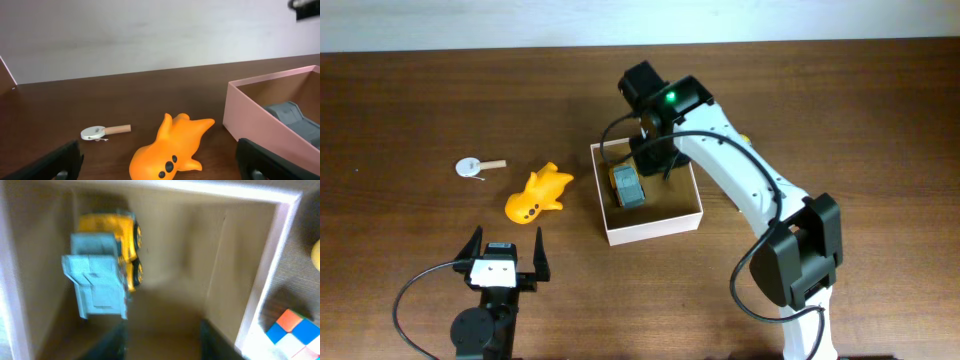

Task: Pack container
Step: 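Lower the truck into the box and open the right gripper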

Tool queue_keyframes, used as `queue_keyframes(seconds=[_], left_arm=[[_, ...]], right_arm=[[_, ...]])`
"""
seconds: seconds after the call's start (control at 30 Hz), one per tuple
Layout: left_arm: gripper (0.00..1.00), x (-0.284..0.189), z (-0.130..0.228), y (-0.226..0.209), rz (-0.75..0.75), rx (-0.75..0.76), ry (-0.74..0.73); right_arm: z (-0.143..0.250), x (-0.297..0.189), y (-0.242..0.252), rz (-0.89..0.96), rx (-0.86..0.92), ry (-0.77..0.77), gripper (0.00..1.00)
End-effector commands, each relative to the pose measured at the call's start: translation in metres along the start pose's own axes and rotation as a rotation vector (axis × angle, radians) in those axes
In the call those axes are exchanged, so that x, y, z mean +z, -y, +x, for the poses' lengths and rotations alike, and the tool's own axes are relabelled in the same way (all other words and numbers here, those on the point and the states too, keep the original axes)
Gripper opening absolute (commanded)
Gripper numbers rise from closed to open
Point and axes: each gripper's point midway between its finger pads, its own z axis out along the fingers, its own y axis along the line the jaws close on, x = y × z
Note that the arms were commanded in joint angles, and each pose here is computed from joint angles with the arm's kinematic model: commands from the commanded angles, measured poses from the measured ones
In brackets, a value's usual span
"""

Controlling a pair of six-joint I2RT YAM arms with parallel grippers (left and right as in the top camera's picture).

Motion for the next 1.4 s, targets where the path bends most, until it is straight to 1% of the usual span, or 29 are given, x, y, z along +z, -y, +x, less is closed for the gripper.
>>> queue_keyframes(seconds=[0.0,0.2,0.4,0.63,0.97,1.37], left_arm=[[0.99,0.000,0.002,-0.002,-0.010,-0.002,-0.003],[0.99,0.000,0.002,-0.002,-0.010,-0.002,-0.003],[0.99,0.000,0.002,-0.002,-0.010,-0.002,-0.003],[0.99,0.000,0.002,-0.002,-0.010,-0.002,-0.003],[0.99,0.000,0.002,-0.002,-0.010,-0.002,-0.003],[0.99,0.000,0.002,-0.002,-0.010,-0.002,-0.003]], right_arm=[[0.013,0.009,-0.007,-0.011,-0.014,-0.044,0.27],[0.030,0.025,-0.010,0.004,-0.025,-0.098,0.21],[0.044,0.045,-0.013,0.011,-0.029,-0.131,0.21],[0.042,0.070,-0.023,-0.048,-0.027,-0.098,0.21],[0.021,0.076,-0.033,-0.097,-0.033,-0.009,0.21],[-0.009,0.073,-0.043,-0.132,-0.080,0.119,0.21]])
